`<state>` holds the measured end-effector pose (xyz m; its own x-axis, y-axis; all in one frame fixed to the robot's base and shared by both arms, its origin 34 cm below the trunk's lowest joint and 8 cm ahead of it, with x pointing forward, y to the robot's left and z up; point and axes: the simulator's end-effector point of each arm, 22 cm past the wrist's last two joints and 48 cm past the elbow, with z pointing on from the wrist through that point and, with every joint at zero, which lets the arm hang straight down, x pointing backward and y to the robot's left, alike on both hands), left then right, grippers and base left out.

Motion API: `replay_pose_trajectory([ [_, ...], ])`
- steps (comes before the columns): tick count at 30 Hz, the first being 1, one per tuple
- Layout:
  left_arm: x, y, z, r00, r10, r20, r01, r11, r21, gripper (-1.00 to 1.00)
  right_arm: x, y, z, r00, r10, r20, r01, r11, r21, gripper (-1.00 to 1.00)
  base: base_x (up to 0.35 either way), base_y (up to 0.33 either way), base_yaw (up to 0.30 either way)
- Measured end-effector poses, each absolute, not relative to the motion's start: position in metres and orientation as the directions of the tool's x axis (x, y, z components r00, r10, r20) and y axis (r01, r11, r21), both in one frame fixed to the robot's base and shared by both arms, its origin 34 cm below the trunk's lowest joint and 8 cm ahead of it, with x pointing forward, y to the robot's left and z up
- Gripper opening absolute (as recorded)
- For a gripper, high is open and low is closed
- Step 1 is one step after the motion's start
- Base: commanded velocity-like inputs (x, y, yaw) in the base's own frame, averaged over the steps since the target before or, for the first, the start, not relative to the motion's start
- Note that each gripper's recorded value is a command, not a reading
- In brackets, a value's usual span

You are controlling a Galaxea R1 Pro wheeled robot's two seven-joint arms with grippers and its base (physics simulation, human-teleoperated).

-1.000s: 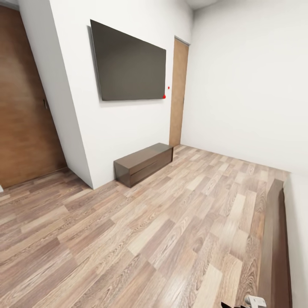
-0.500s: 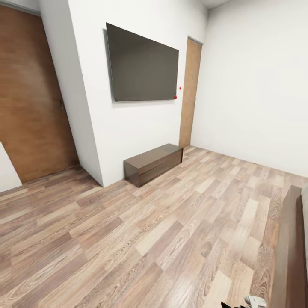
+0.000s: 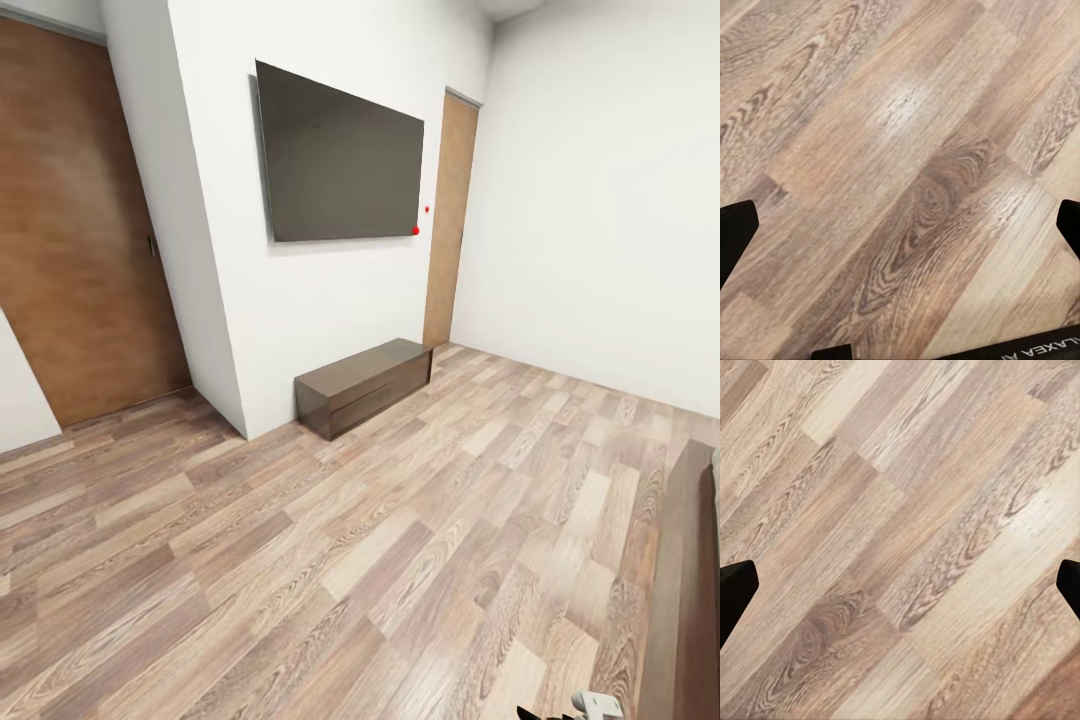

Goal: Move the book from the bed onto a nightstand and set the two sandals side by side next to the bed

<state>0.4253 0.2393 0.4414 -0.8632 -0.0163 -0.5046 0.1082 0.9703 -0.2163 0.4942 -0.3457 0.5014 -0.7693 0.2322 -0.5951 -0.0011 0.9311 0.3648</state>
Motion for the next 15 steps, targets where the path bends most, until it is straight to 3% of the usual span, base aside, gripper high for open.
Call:
replay_pose_trajectory([
  [15,0.4241,0.2393,0.4403,-0.865,-0.016,-0.501,0.107,0.970,-0.217,1.00,0.4932,-0.3457,0.5001,-0.772,0.232,-0.592,0.000,0.931,0.365,1.00,0.000,0.000,0.000],
])
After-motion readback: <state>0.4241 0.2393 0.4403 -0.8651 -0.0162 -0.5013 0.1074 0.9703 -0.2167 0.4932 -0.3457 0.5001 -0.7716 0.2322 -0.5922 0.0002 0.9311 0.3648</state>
